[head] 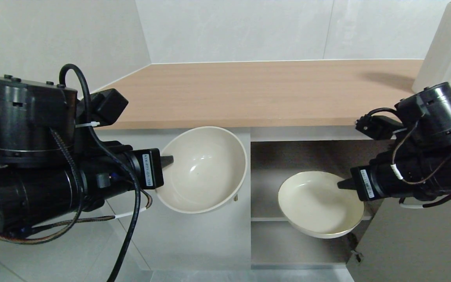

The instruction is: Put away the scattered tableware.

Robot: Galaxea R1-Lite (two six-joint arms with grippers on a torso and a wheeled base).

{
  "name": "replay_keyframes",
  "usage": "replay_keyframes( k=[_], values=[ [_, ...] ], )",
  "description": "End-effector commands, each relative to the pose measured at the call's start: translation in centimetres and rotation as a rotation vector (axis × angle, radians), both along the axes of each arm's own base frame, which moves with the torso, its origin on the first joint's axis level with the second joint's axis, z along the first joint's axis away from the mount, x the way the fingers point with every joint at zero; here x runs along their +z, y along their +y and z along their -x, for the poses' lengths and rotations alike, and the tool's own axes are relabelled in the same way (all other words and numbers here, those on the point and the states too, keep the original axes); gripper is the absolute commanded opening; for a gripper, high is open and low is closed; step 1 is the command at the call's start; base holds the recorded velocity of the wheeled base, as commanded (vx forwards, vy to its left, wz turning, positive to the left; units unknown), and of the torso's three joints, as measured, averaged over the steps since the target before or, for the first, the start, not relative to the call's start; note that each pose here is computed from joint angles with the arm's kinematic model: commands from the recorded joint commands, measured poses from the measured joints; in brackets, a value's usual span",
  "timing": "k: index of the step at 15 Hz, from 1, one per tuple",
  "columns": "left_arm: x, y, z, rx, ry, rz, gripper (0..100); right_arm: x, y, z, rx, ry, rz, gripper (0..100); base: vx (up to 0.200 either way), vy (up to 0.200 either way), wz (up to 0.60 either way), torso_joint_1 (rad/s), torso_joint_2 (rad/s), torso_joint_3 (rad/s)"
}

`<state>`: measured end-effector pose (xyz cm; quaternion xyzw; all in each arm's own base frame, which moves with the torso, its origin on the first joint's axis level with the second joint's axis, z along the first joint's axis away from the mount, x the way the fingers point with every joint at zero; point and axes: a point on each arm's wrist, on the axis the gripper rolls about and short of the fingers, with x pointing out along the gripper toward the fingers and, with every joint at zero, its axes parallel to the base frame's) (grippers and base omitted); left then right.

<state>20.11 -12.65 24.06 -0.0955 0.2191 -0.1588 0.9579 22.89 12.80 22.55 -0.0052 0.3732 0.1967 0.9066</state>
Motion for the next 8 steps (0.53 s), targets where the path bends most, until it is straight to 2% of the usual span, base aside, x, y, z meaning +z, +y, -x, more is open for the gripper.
replay_keyframes(
  k=[1,3,5,8],
  values=[
    [-0.1,0.0,-0.1,0.000,0.002,-0.001,0,-2.7,1.9,-0.5,0.070,0.076,0.073,0,0.000,0.000,0.00,0.000,0.00,0.000],
    [-0.1,0.0,-0.1,0.000,0.004,-0.002,0,-6.2,4.0,-1.9,0.118,0.170,0.147,0,0.000,0.000,0.00,0.000,0.00,0.000],
    [-0.1,-0.1,-0.1,0.000,0.005,-0.003,0,-9.7,5.6,-3.5,0.127,0.226,0.179,0,0.000,0.000,0.00,0.000,0.00,0.000],
    [-0.1,-0.1,-0.1,0.000,0.005,-0.003,0,-13.2,7.0,-5.4,0.071,0.259,0.145,0,0.000,0.000,0.00,0.000,0.00,0.000]
  ],
)
